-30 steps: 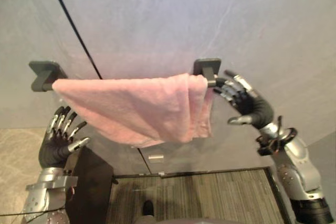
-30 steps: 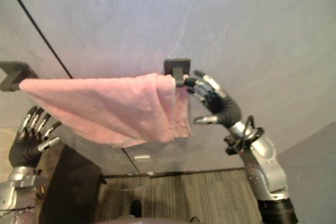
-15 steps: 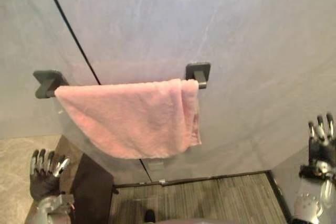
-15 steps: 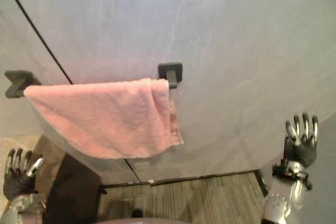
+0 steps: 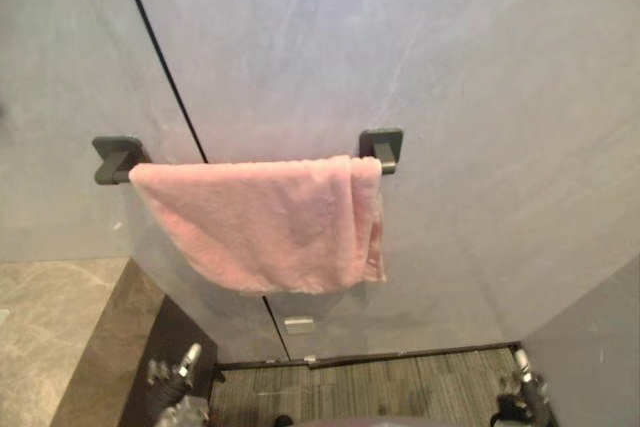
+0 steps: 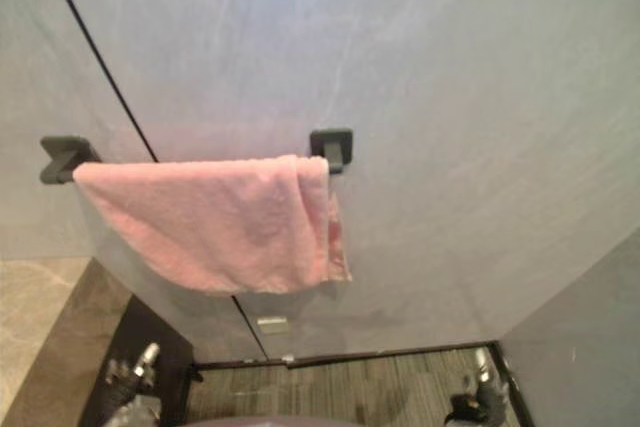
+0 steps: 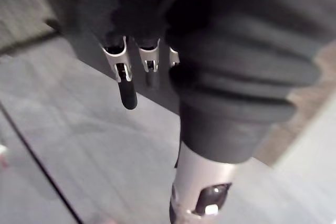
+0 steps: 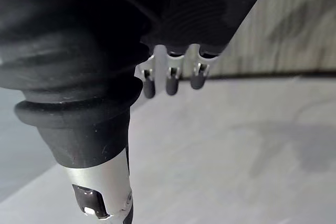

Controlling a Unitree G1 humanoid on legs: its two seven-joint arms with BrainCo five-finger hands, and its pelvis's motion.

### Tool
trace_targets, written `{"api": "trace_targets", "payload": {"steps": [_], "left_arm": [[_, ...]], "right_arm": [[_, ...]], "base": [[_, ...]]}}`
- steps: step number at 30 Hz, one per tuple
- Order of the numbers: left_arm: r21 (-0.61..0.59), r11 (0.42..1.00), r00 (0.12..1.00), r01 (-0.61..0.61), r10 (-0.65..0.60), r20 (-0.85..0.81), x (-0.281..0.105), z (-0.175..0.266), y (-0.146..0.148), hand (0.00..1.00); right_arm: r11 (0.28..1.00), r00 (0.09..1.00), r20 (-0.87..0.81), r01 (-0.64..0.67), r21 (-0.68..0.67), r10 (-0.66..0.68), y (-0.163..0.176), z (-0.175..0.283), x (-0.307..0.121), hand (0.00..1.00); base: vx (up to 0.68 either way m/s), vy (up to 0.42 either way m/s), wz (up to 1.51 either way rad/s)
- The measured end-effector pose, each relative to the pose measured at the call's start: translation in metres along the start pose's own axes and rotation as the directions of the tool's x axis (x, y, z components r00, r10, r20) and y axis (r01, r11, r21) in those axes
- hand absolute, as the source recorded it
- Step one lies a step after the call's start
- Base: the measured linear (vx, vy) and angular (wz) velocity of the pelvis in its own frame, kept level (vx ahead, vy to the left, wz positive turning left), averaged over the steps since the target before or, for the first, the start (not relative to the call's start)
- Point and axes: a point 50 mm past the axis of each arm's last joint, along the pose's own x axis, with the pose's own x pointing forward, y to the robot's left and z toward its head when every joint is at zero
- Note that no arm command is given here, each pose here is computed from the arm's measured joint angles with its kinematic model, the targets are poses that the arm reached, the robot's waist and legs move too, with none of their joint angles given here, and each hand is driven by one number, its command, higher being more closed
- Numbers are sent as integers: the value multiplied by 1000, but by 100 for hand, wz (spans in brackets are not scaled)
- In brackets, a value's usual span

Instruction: Organize washtable

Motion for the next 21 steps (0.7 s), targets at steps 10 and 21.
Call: {"api": "trace_targets", "payload": {"steps": [10, 21], "left_arm": [[227, 916, 858, -330, 392, -332, -36, -72, 64, 0], [633, 771, 885, 69, 246, -396, -7, -57, 45, 0]], "right_arm": [[870, 923, -269, 121, -478, -276, -53, -55, -17, 0], [656, 932, -337, -173, -735, -132, -18, -61, -5, 0]], "base": [[49, -9, 1], [32, -9, 0]]}}
